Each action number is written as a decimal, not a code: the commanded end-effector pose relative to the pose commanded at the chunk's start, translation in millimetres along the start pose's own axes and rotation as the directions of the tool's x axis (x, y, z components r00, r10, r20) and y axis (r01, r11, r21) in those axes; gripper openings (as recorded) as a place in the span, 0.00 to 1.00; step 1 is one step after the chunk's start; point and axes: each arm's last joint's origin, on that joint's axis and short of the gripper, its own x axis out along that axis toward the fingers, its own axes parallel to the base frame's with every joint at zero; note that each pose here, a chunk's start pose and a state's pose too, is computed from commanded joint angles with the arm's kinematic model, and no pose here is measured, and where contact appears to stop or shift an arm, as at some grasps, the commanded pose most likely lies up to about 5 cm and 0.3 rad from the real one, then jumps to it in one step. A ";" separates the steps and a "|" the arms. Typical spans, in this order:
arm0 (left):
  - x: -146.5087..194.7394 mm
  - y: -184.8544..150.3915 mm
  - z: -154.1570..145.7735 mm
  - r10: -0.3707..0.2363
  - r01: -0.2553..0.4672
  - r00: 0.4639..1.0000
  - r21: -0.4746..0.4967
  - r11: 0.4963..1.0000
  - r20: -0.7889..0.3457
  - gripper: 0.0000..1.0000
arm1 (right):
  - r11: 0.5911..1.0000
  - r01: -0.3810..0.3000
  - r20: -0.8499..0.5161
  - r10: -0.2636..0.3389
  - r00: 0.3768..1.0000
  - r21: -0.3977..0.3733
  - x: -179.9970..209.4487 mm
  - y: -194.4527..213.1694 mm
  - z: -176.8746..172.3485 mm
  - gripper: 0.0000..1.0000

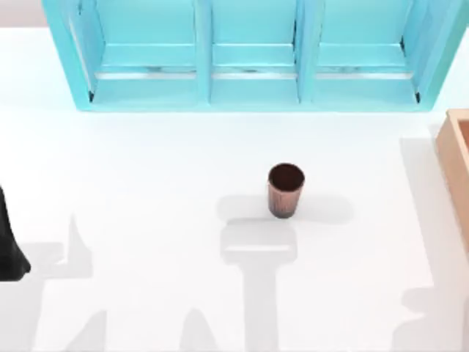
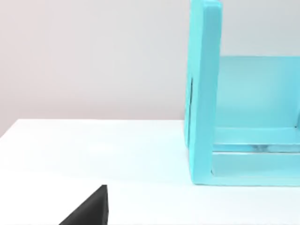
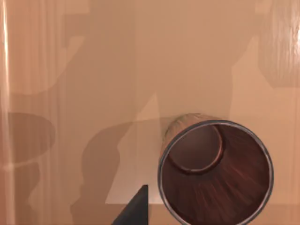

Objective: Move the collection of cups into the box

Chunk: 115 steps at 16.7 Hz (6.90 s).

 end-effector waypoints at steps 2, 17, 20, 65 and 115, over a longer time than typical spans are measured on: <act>0.0 0.0 0.0 0.000 0.000 1.000 0.000 1.000 0.000 1.00 | 1.000 0.000 0.000 0.000 1.000 0.000 0.0 0.0 0.0 1.00; 0.0 0.0 0.0 0.000 0.000 1.000 0.000 1.000 0.000 1.00 | 1.000 -0.006 0.001 0.006 1.000 0.003 -52.5 -2.7 21.1 1.00; 0.0 0.0 0.0 0.000 0.000 1.000 0.000 1.000 0.000 1.00 | 1.000 -0.001 -0.003 0.001 1.000 0.002 -80.6 -1.1 27.3 1.00; 0.0 0.0 0.0 0.000 0.000 1.000 0.000 1.000 0.000 1.00 | 1.000 0.009 -0.295 -0.009 0.956 -0.002 83.0 345.3 168.4 1.00; 0.0 0.0 0.0 0.000 0.000 1.000 0.000 1.000 0.000 1.00 | 1.000 0.020 -0.285 -0.017 0.958 0.005 18.1 198.8 187.5 0.00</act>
